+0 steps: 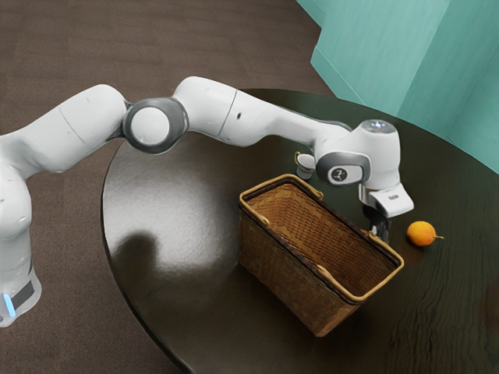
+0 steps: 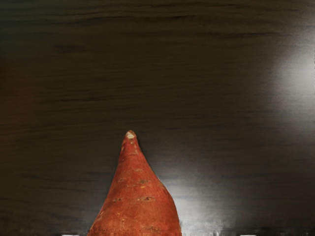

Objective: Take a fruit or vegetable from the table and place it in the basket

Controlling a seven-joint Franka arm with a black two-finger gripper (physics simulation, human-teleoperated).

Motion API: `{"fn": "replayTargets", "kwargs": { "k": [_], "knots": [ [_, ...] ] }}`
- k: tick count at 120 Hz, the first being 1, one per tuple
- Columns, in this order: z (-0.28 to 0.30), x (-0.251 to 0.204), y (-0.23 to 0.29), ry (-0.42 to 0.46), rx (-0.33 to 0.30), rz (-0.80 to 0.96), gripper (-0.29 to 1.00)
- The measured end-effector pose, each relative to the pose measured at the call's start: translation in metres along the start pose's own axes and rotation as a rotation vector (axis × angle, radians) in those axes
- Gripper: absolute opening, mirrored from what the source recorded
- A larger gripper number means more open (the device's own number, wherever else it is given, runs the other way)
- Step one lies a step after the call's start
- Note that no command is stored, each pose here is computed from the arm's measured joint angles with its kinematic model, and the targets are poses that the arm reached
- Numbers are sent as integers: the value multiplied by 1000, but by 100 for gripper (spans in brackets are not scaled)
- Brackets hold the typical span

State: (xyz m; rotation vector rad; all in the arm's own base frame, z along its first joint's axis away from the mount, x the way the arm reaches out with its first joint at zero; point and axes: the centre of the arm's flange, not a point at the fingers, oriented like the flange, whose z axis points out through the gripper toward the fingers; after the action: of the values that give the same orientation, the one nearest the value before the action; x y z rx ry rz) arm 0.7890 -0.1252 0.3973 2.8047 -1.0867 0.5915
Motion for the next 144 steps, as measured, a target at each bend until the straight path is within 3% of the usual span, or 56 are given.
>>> {"fn": "replayTargets", "kwargs": {
  "k": [15, 42, 61, 87, 96, 104, 117, 132, 144],
  "knots": [
    [1, -3, 1, -23, -17, -23, 33],
    [-1, -5, 3, -59, -23, -44, 43],
    [-6, -5, 3, -74, -16, -53, 21],
    [-22, 3, 13, -96, -12, -46, 17],
    [-50, 9, 16, -108, 16, -36, 16],
    [-93, 17, 24, -127, 82, -16, 17],
    [-149, 5, 41, -218, 172, -13, 17],
    [-178, -51, 42, -356, 200, -114, 16],
    [-207, -81, 58, -392, 199, -179, 16]
  ]
}}
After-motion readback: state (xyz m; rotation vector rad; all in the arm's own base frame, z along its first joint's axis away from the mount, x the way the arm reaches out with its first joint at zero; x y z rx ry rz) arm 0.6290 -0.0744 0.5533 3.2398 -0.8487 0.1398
